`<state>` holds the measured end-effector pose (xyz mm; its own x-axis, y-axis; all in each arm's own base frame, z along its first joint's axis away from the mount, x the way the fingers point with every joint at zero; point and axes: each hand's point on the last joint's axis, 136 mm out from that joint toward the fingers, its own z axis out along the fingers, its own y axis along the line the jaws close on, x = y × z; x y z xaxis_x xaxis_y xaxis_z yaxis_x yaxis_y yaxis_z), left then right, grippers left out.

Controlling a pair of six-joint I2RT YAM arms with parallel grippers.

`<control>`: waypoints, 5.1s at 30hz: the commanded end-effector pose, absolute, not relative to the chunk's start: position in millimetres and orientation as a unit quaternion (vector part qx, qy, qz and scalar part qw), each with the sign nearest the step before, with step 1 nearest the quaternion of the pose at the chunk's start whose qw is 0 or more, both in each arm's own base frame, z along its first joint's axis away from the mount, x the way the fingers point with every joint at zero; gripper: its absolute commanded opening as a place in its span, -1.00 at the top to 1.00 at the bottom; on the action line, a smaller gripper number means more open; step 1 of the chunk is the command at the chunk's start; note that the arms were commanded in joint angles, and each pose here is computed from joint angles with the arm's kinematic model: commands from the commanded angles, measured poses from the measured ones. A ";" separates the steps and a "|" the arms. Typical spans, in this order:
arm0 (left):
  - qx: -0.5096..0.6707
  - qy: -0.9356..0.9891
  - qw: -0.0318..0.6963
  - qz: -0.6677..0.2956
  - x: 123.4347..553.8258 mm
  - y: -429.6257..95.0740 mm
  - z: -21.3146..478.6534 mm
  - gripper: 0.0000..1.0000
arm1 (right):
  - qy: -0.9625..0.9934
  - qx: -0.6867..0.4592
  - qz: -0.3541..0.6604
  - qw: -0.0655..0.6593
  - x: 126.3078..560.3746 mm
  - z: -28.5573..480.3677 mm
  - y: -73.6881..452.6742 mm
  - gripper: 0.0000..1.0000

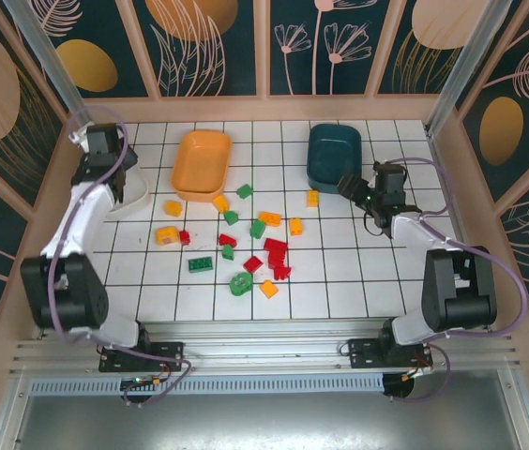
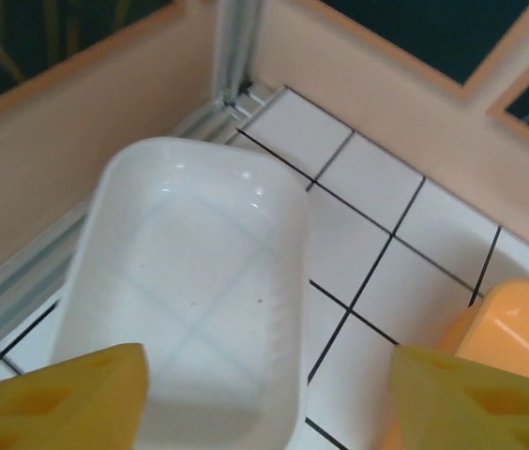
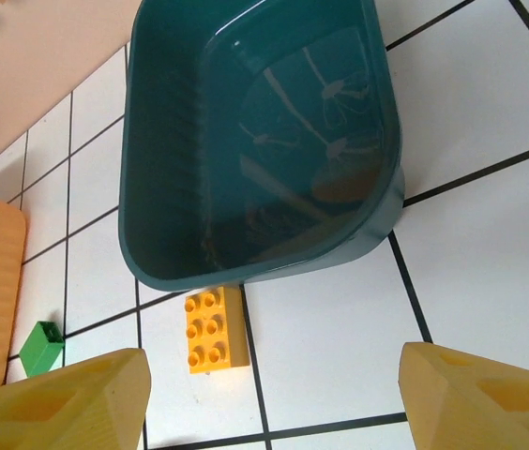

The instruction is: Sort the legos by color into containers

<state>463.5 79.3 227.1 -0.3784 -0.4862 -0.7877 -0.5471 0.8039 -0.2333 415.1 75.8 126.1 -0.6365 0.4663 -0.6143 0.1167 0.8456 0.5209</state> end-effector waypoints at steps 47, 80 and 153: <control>-0.037 0.889 0.455 0.031 519.4 -116.8 244.8 1.00 | 0.871 0.148 0.218 0.414 419.5 150.4 74.0 -0.37; -0.009 0.882 0.460 -0.102 580.6 -355.4 121.2 1.00 | 0.865 0.162 0.237 0.412 414.7 142.3 61.3 -0.37; -0.188 0.813 0.459 -0.306 350.0 -184.4 190.1 -0.72 | 0.910 0.045 0.152 0.384 444.9 144.7 118.0 -0.34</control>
<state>355.8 -193.6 185.3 -0.5753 -0.4967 -0.6498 -0.0152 0.8008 -0.5987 466.8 112.2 152.3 -0.6983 0.2035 -0.6862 -0.0465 0.9438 0.3273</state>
